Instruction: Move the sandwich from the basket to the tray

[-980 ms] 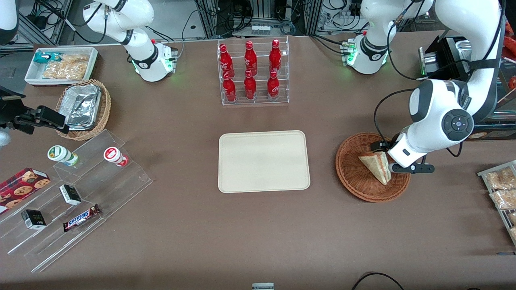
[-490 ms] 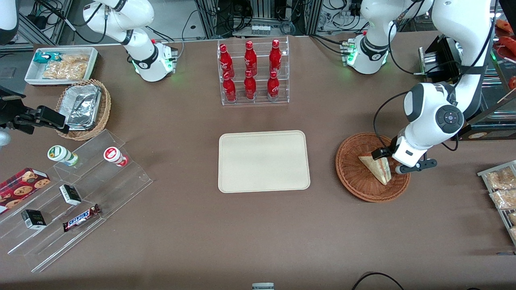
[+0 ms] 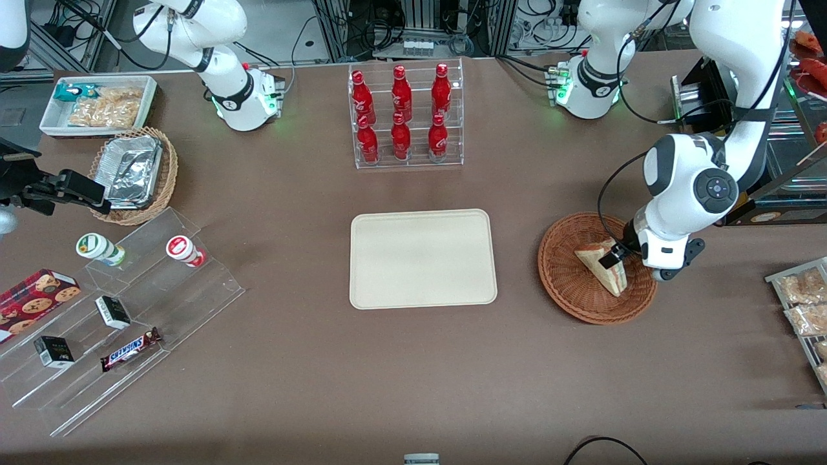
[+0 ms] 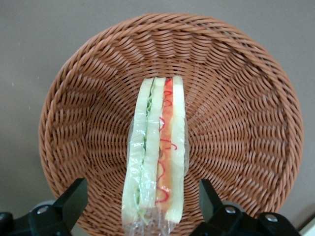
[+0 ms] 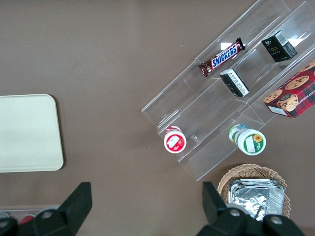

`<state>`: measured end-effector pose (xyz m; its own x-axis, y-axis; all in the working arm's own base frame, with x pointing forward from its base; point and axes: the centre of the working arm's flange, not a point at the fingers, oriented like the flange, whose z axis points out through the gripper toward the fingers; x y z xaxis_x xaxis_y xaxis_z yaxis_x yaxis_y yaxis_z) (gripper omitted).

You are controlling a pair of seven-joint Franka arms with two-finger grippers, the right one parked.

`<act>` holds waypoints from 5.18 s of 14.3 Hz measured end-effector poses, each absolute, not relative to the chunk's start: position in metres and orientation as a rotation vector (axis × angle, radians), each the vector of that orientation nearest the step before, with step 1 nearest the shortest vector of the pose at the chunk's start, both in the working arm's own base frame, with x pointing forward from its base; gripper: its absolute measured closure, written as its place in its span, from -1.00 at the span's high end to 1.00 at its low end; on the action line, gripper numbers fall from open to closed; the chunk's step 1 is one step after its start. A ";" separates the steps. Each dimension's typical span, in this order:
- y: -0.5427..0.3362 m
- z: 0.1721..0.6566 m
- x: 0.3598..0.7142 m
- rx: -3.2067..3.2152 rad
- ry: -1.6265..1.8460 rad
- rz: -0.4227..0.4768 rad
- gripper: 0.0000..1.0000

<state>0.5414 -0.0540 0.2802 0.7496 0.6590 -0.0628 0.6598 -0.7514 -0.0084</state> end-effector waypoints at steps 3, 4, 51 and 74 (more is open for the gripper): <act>-0.056 0.267 0.541 2.890 1.189 -0.123 1.00; -0.056 0.262 0.540 2.886 1.200 -0.136 1.00; -0.531 0.252 0.513 3.151 0.325 -0.233 0.59; -0.178 0.477 0.567 3.225 0.212 -0.218 1.00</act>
